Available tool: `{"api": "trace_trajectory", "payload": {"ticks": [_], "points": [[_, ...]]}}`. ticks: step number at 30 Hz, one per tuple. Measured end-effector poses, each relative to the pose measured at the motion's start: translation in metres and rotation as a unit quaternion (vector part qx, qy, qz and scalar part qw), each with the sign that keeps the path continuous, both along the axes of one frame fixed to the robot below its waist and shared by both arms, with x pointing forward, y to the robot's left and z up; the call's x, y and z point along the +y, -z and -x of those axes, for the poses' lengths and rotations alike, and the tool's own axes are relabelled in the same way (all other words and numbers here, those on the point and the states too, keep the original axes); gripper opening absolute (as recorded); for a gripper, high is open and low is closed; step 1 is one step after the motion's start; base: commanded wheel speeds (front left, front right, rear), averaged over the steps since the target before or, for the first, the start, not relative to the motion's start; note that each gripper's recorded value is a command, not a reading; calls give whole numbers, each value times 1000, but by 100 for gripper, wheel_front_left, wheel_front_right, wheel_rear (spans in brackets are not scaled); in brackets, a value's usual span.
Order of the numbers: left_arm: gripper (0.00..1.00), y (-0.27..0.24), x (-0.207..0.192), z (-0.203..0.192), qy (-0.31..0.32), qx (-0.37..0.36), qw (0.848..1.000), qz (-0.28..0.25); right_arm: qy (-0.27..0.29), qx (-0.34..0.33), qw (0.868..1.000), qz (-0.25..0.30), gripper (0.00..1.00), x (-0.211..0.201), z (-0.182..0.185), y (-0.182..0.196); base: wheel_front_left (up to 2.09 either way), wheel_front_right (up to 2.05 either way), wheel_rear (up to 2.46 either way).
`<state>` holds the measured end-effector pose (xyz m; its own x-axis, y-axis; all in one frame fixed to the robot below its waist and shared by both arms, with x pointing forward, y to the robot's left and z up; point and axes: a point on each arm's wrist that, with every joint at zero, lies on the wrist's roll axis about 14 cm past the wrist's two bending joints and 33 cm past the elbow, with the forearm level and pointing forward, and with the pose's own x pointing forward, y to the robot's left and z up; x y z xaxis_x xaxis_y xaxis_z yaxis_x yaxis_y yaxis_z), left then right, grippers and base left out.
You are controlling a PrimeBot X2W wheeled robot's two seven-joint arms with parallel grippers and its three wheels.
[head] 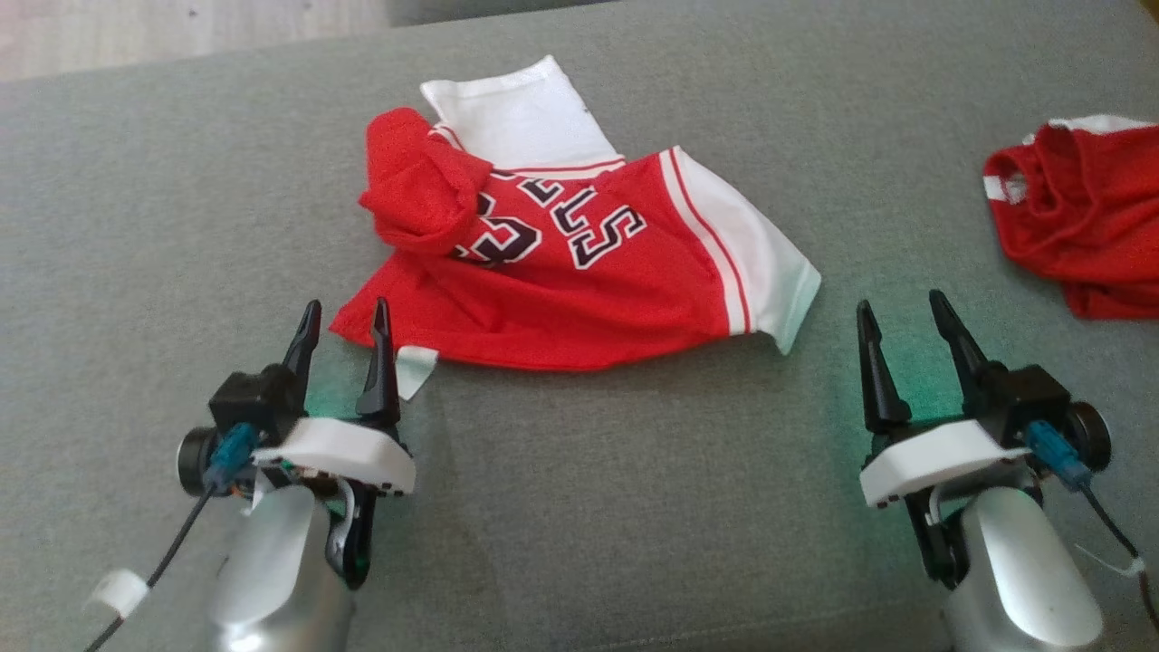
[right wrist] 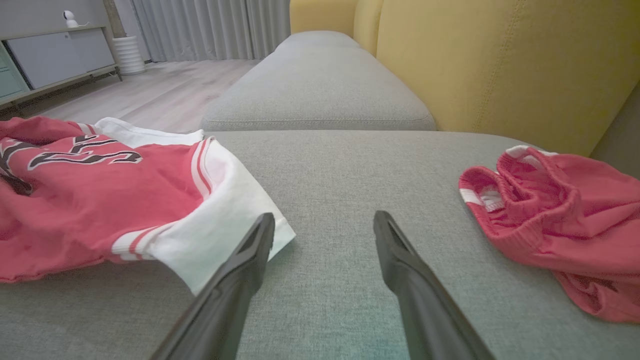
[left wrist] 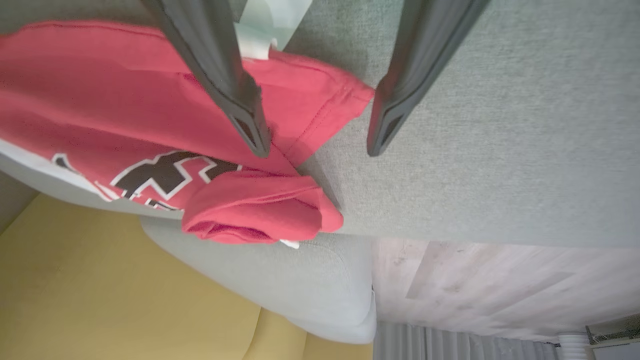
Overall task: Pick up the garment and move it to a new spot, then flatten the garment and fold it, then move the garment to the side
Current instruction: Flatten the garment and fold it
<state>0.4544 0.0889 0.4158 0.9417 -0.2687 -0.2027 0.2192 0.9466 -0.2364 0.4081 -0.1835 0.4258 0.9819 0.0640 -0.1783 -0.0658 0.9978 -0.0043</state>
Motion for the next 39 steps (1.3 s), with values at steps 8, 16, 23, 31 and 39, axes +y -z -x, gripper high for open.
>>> {"api": "trace_trajectory", "payload": {"ticks": [8,16,23,31,39], "points": [[100,44,0,-7,6,63,997,-52,14,5,1000,2,100,-11,0,4,0,0,0],[0,62,-2,-10,9,94,993,-71,18,-5,1000,3,100,-14,-7,-2,0,0,0],[0,48,8,-13,-20,83,995,-50,5,-20,1000,-3,100,-4,-14,-10,0,0,0],[0,21,77,18,-143,38,989,-30,-25,-37,999,-16,100,21,-22,-22,0,0,0],[65,43,109,82,-205,83,975,-23,-65,-46,997,-21,100,49,-25,-31,0,0,0]]}}
